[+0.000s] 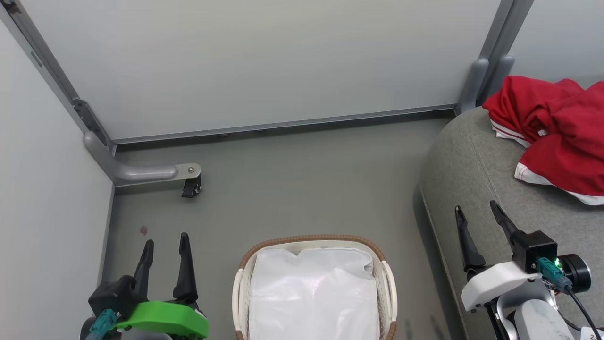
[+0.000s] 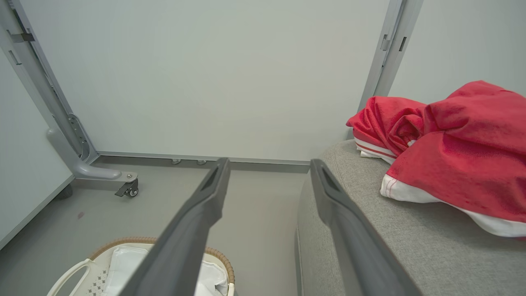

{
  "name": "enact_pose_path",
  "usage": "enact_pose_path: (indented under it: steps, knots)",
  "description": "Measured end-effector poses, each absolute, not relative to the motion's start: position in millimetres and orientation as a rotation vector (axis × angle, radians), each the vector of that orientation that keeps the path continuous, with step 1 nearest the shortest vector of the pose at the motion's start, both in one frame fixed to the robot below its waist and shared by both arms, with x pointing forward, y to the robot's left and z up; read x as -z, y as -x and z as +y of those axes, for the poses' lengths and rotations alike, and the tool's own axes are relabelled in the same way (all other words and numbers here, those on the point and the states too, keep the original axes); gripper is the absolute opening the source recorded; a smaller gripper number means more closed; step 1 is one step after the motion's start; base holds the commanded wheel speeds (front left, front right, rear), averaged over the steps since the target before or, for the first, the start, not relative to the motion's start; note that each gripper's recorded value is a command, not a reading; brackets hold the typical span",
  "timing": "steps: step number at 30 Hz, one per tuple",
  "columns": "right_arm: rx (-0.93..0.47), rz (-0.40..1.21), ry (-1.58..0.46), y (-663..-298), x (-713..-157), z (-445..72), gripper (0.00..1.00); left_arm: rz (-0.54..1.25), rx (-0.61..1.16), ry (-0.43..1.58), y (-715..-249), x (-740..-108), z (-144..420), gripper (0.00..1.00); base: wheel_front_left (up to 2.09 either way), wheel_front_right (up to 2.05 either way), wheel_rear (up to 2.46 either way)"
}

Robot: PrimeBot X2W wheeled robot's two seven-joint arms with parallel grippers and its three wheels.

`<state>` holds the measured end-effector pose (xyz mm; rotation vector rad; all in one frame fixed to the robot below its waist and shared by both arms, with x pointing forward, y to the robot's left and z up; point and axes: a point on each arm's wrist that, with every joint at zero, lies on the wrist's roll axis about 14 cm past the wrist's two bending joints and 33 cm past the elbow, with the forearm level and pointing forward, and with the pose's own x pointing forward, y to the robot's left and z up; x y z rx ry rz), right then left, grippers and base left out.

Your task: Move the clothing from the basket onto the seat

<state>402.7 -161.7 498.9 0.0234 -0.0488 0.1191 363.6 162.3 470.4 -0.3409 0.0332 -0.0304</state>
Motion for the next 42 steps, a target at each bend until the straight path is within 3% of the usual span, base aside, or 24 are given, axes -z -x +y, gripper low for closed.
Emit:
enact_pose_path:
  steps: [18,19,25,42]
  knots:
    - [-0.131,-0.054,-0.022,-403,-501,-158,1.00,0.036,0.040,0.341,-362,-470,159,1.00,0.00,0.00,0.00]
    - [-0.131,-0.051,-0.023,-402,-500,-157,0.00,0.037,0.039,0.341,-362,-470,159,0.00,0.00,0.00,0.00]
    - [-0.114,0.035,-0.065,-394,-475,-159,0.00,0.087,0.024,0.366,-358,-456,160,0.00,0.00,0.00,0.00]
    - [-0.028,0.051,-0.394,-395,-479,-173,0.00,0.123,-0.057,0.629,-360,-452,175,0.00,0.00,0.00,0.00]
